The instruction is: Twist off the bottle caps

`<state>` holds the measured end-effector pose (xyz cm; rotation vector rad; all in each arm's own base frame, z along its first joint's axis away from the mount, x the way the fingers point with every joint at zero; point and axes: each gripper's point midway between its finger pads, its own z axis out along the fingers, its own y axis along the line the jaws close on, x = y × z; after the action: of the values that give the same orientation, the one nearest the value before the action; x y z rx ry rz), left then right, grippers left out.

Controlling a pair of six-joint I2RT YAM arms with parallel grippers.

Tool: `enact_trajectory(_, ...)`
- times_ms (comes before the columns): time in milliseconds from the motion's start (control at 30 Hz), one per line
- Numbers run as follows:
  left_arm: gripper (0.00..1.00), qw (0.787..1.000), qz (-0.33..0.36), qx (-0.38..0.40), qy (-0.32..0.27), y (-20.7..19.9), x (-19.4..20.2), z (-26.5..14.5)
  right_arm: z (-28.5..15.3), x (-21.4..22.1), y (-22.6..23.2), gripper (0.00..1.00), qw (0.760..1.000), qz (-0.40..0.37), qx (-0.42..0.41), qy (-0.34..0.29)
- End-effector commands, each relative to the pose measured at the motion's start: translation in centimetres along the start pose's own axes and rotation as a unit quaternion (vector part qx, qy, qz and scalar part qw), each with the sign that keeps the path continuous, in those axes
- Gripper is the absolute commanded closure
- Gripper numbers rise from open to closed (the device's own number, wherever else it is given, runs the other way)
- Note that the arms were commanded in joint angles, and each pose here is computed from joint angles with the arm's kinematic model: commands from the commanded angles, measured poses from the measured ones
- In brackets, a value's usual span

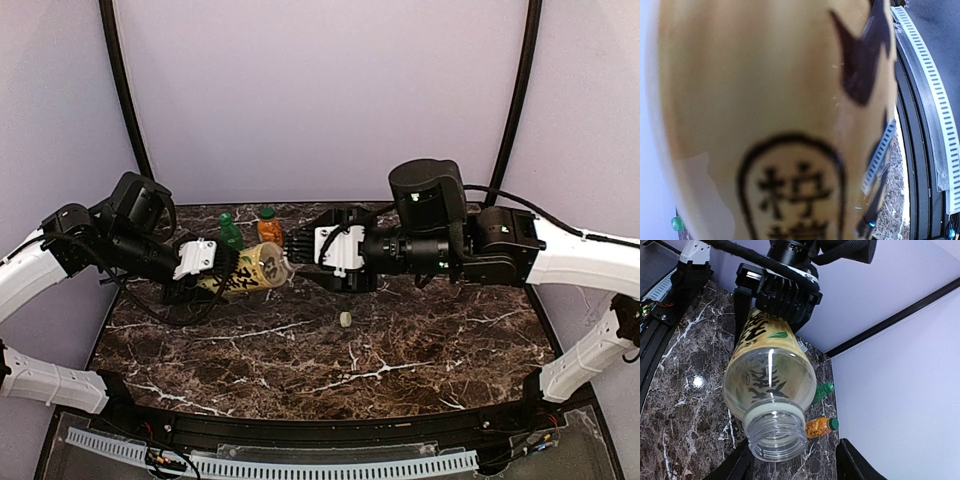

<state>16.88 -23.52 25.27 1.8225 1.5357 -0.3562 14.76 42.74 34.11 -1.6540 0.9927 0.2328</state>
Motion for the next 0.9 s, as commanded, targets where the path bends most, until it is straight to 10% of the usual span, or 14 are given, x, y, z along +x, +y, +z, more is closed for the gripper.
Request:
enact_trajectory(0,0.99,0.997,-0.04,-0.049,-0.036,2.1,-1.7,-0.5,-1.9,-0.4,-3.9,0.37,0.993,0.097,0.061,-0.031)
enact_trajectory(500,0.99,0.991,-0.077,-0.027,-0.103,2.0,-4.3,-1.0,-2.3,-5.1,-5.8,0.24,0.931,0.306,-0.021,-0.199)
enact_trajectory(867,0.99,0.99,-0.073,-0.03,-0.113,2.1,-4.8,-1.4,-0.8,-5.3,-5.6,0.75,0.916,0.333,-0.057,-0.217)
